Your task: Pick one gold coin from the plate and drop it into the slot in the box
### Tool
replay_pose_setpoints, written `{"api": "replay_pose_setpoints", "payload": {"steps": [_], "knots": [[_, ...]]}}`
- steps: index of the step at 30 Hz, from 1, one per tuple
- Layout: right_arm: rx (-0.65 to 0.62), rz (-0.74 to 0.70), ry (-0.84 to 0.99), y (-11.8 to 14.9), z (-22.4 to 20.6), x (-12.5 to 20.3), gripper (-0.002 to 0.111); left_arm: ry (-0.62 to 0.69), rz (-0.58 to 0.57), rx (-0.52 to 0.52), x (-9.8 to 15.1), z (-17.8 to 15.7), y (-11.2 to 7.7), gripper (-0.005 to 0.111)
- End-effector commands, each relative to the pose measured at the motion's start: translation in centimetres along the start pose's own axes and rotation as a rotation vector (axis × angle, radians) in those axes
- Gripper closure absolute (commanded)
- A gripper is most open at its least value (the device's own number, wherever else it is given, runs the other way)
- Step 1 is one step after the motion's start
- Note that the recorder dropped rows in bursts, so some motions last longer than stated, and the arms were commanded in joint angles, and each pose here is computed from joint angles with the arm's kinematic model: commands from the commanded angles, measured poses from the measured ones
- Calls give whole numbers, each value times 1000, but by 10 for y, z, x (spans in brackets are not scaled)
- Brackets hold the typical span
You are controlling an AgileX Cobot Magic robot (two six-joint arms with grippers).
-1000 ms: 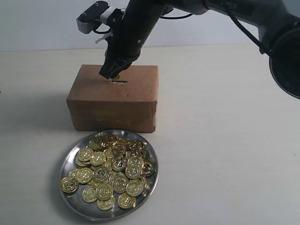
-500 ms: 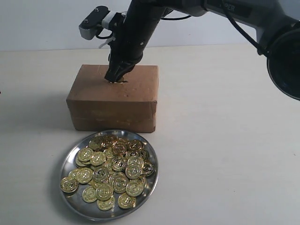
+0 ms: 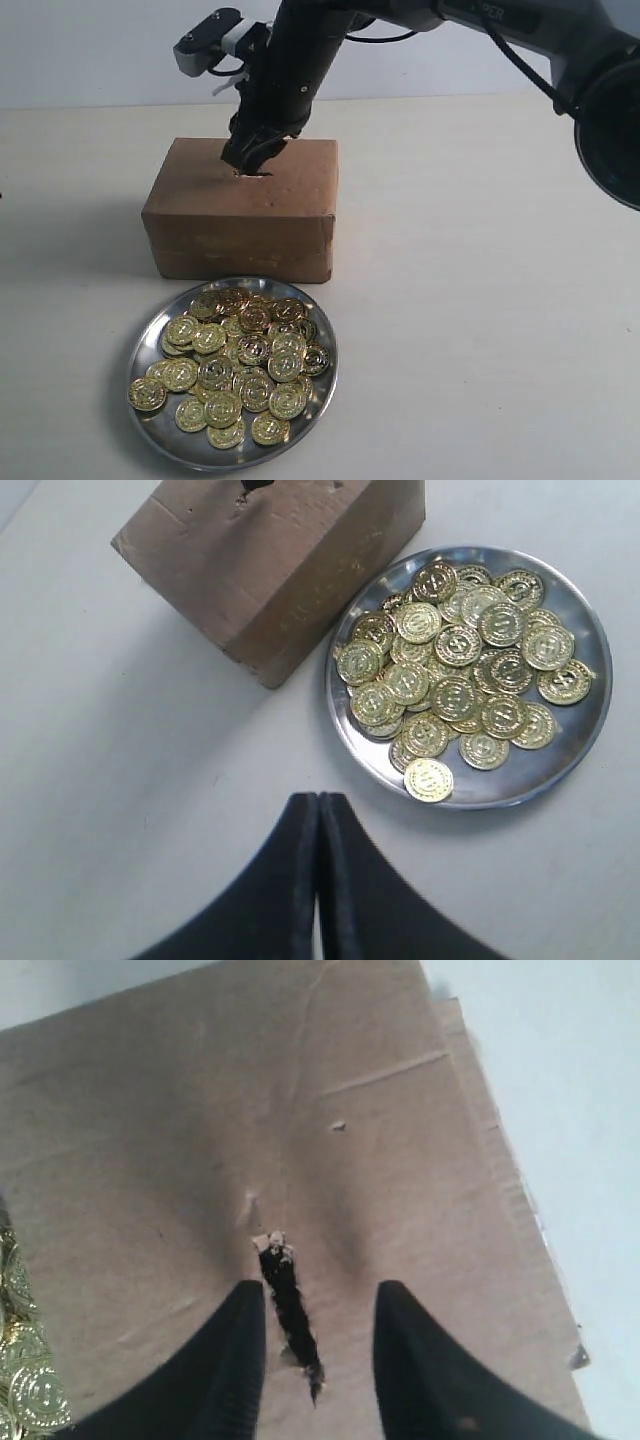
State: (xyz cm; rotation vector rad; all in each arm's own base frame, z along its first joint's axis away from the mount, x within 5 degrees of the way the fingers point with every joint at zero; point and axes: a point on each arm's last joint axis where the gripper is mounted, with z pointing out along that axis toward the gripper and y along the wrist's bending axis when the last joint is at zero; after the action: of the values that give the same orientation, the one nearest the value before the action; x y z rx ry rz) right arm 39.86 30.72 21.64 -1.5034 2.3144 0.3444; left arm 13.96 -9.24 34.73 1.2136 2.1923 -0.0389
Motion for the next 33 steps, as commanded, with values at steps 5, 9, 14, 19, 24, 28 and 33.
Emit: {"api": "replay_pose_setpoints", "payload": {"steps": [5, 9, 14, 19, 24, 28, 33], "knots": [[154, 107, -282, 12, -144, -20, 108, -333, -104, -112, 1, -41, -1, 107], [204, 132, -371, 29, -226, -6, 108, -512, -179, -159, 23, -59, -10, 107], [258, 97, -499, 74, -327, 25, 108, -667, -301, -166, 66, -52, -30, 107], [253, 135, -721, 129, -411, 64, 108, -786, -468, -123, 94, -38, -43, 107], [114, 126, -838, 169, -414, 102, 108, -842, -562, -73, 106, -18, -50, 107], [64, 252, -867, 166, -346, 131, 108, -798, -578, -56, 112, -4, -54, 107], [227, 520, -1003, 155, -252, 202, 108, -793, -579, -56, 114, 2, -55, 107]]}}
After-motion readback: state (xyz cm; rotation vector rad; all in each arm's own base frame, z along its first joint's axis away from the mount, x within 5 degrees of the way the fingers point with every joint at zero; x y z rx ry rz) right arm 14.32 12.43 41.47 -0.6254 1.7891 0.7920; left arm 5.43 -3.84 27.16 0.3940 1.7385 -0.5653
